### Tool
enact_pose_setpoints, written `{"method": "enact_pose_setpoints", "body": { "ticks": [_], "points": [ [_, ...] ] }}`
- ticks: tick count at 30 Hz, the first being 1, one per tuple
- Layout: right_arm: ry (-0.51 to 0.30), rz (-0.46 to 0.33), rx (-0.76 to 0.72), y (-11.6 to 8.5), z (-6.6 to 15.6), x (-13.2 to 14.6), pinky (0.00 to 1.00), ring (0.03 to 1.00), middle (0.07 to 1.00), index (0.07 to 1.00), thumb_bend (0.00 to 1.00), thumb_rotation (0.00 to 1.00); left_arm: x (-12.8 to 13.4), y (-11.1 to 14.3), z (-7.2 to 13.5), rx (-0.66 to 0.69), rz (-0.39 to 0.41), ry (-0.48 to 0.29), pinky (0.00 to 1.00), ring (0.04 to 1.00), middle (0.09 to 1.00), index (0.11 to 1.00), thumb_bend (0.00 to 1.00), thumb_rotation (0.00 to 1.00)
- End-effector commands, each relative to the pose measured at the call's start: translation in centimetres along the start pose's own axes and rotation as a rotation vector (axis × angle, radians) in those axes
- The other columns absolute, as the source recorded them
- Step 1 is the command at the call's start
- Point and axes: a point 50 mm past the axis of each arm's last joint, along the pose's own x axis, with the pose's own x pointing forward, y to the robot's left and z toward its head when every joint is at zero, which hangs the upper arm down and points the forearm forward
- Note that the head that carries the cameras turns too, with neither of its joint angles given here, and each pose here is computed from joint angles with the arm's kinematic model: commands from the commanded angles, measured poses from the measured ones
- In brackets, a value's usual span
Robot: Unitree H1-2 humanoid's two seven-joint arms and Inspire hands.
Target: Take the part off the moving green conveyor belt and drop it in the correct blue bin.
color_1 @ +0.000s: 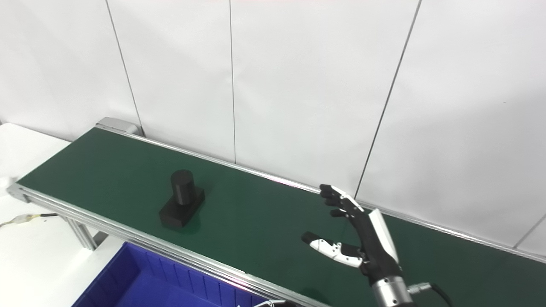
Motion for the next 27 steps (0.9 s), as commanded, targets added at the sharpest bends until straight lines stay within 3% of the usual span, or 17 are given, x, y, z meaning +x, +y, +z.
{"method": "enact_pose_setpoints", "body": {
  "ticks": [1,14,27],
  "points": [
    [-0.101,-0.014,-0.017,-0.2,2.2,2.2,0.72,0.800,0.822,0.843,0.63,0.36,0.3,-0.2,1.1,-0.016,-0.008,-0.069,0.65,0.720,0.765,0.785,0.90,0.56],
    [-0.077,0.046,0.002,2.6,2.6,6.6,0.71,0.781,0.808,0.840,0.67,0.32,0.0,-0.7,1.1,-0.025,-0.018,-0.068,0.64,0.716,0.751,0.775,0.91,0.57],
    [-0.073,0.090,0.003,4.9,2.6,9.1,0.72,0.773,0.790,0.829,0.67,0.27,-0.5,-1.2,1.2,-0.033,-0.073,-0.069,0.64,0.700,0.745,0.774,0.89,0.55]
  ]
}}
